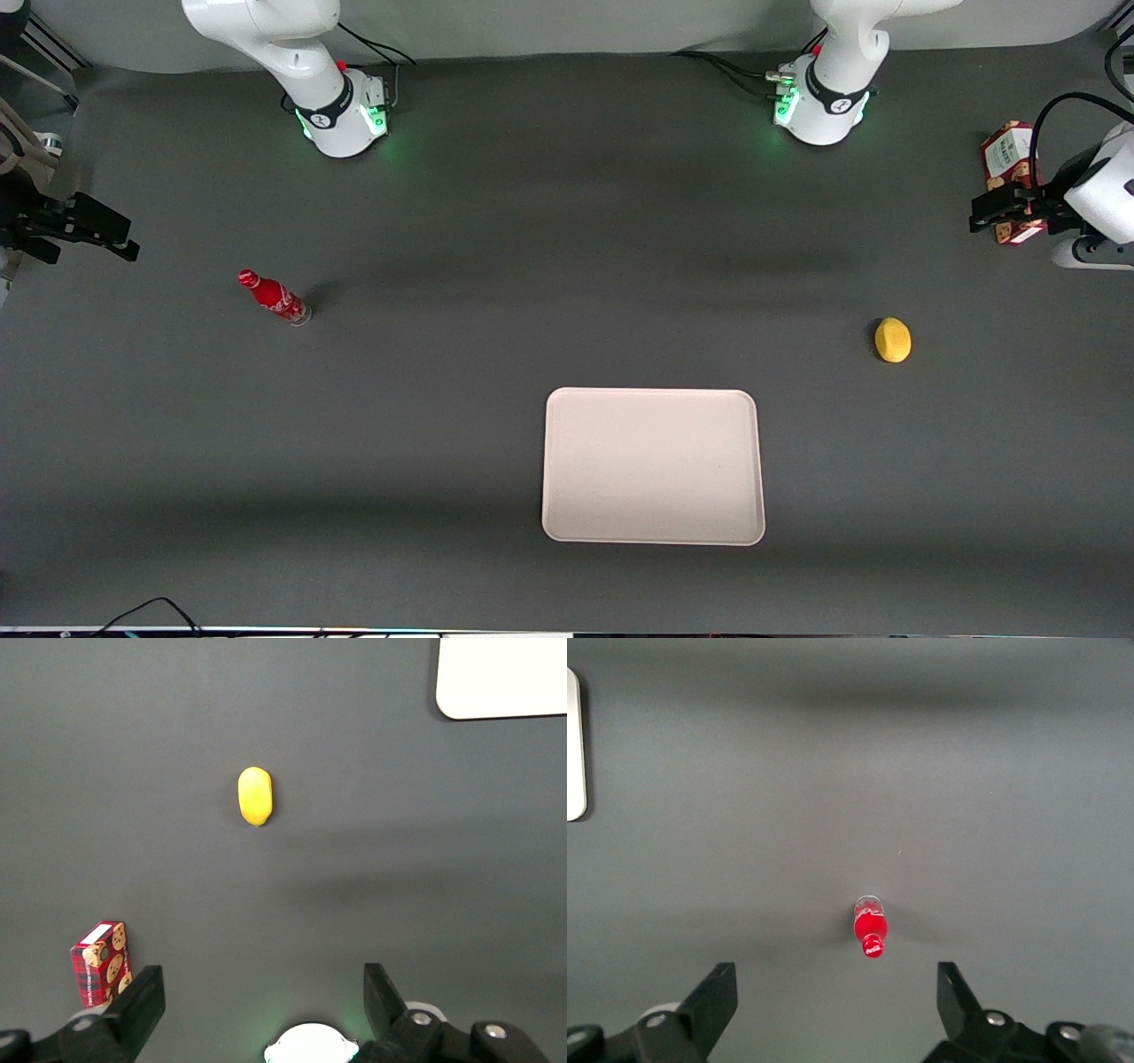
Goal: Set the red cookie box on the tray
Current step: 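Move the left gripper down toward the red plaid cookie box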
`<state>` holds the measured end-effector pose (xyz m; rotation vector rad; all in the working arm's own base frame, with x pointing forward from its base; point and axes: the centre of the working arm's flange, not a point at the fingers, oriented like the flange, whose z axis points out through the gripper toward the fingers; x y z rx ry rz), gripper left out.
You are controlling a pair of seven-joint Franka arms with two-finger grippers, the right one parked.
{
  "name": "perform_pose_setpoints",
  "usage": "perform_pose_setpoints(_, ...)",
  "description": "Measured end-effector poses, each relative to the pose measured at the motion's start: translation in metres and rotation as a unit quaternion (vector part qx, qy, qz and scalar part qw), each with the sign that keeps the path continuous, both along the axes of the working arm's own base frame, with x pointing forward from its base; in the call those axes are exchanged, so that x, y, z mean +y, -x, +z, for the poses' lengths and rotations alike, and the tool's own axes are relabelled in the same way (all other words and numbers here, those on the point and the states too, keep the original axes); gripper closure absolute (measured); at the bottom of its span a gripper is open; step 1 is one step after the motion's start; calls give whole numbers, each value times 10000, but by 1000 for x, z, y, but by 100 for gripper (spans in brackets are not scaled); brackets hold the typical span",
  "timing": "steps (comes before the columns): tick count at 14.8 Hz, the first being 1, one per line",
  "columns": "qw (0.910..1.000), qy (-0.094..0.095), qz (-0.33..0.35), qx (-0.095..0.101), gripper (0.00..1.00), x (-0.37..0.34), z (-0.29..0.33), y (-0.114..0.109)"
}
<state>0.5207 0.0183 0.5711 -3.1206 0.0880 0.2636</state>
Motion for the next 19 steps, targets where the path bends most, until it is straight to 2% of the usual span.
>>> perform_pose_setpoints(8,10000,18,1,-10,0,0,8,1)
perform_pose_setpoints(12,9999,35,8,108,0,0,8,4)
perform_pose_setpoints(19,9998,42,27,178,0,2,8,6)
